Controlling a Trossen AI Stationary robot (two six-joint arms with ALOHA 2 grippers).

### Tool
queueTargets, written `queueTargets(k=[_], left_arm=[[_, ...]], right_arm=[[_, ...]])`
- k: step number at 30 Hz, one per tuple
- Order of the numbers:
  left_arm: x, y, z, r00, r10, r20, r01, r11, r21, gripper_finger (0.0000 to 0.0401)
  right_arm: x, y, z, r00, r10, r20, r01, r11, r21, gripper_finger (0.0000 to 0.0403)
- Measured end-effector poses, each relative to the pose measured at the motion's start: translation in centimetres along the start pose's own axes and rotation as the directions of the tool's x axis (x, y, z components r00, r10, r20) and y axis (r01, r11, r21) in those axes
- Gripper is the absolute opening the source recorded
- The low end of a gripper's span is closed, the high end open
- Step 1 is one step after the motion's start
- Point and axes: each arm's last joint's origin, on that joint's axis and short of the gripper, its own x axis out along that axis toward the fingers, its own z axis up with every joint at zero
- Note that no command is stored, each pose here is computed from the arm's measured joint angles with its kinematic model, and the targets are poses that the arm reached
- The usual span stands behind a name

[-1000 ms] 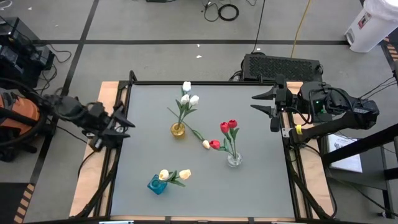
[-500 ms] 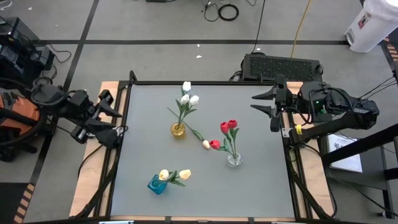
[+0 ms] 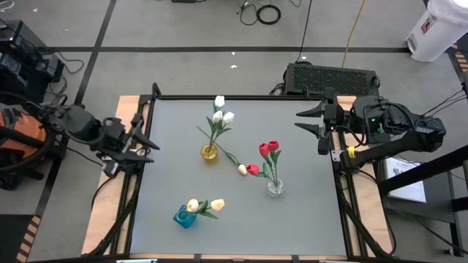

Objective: Sort flowers into vase by color
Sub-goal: Put the yellow tulip into the blue vase

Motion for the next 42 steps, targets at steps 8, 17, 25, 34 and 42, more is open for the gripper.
queueTargets(k=[8, 17, 25, 34, 42], left_arm=[[0.2, -0.2, 0.3, 0.999, -0.045, 0.018, 0.045, 0.999, -0.003, 0.0183], [-0.1, -0.3, 1.3, 0.990, -0.059, 0.131, 0.061, 0.998, -0.013, 0.0183], [-0.1, -0.3, 1.4, 0.989, -0.052, 0.138, 0.055, 0.998, -0.014, 0.0183], [-0.1, 0.1, 1.4, 0.986, 0.070, 0.152, -0.035, 0.973, -0.226, 0.0183], [-0.1, 0.7, 1.5, 0.947, 0.275, 0.165, -0.208, 0.917, -0.340, 0.0183]], right_arm=[[0.0, 0.0, 0.0, 1.000, 0.000, -0.001, 0.000, 1.000, 0.000, 0.0125], [0.0, 0.0, 0.0, 1.000, 0.000, 0.000, 0.000, 1.000, 0.000, 0.0125], [0.0, 0.0, 0.0, 1.000, 0.000, 0.000, 0.000, 1.000, 0.000, 0.0125], [0.0, 0.0, 0.0, 1.000, 0.000, 0.000, 0.000, 1.000, 0.000, 0.0125], [0.0, 0.0, 0.1, 1.000, -0.002, 0.007, 0.002, 1.000, 0.002, 0.0125]])
